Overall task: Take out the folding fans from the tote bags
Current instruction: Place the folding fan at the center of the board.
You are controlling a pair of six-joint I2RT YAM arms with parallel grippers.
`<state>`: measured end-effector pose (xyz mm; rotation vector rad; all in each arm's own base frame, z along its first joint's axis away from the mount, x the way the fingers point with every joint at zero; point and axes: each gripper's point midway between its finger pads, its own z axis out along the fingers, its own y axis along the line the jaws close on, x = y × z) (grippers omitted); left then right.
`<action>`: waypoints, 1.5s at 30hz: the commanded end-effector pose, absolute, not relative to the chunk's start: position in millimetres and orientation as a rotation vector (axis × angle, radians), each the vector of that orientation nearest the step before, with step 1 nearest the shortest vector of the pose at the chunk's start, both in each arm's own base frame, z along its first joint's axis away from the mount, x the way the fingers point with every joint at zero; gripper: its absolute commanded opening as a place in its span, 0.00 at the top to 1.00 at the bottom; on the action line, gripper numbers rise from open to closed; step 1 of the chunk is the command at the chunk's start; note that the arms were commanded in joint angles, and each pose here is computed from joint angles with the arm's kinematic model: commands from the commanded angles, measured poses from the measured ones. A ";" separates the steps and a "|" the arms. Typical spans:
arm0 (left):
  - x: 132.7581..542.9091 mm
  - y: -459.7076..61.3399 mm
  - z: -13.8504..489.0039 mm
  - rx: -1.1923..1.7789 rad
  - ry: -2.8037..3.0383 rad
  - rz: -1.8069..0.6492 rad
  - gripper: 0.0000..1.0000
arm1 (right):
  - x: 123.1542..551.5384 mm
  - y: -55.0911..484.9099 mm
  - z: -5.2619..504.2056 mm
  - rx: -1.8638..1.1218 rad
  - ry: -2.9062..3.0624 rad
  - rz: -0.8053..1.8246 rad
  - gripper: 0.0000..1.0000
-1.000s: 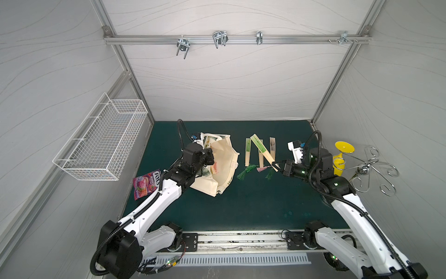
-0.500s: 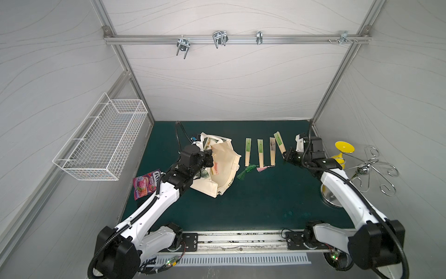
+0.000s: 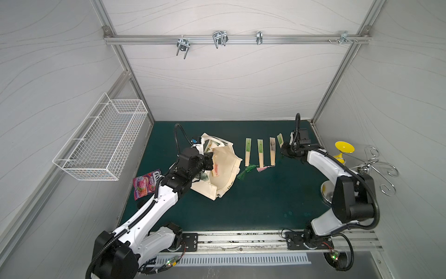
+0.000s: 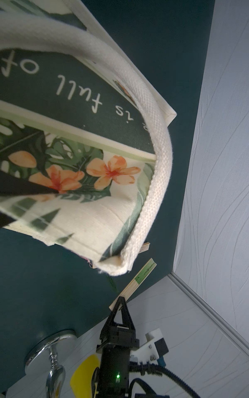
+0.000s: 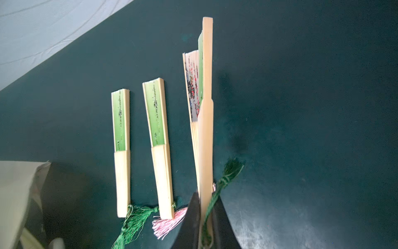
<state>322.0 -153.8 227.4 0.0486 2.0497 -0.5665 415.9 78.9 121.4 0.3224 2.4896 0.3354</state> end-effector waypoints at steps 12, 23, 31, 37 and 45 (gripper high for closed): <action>319.4 -156.9 252.6 0.075 1.961 -0.612 1.00 | 427.1 68.1 60.8 0.490 2.598 0.336 1.00; 315.1 -155.4 252.7 0.109 1.947 -0.594 1.00 | 403.4 49.8 28.4 0.585 2.659 0.296 0.77; 312.3 -155.5 250.4 0.109 1.945 -0.606 1.00 | 393.5 42.3 31.5 0.607 2.654 0.270 0.63; 312.4 -154.7 246.5 0.110 1.949 -0.597 1.00 | 378.3 47.7 54.2 0.556 2.636 0.305 0.57; 312.4 -153.5 246.9 0.123 1.943 -0.581 1.00 | 342.9 94.4 95.7 0.290 2.612 0.349 0.51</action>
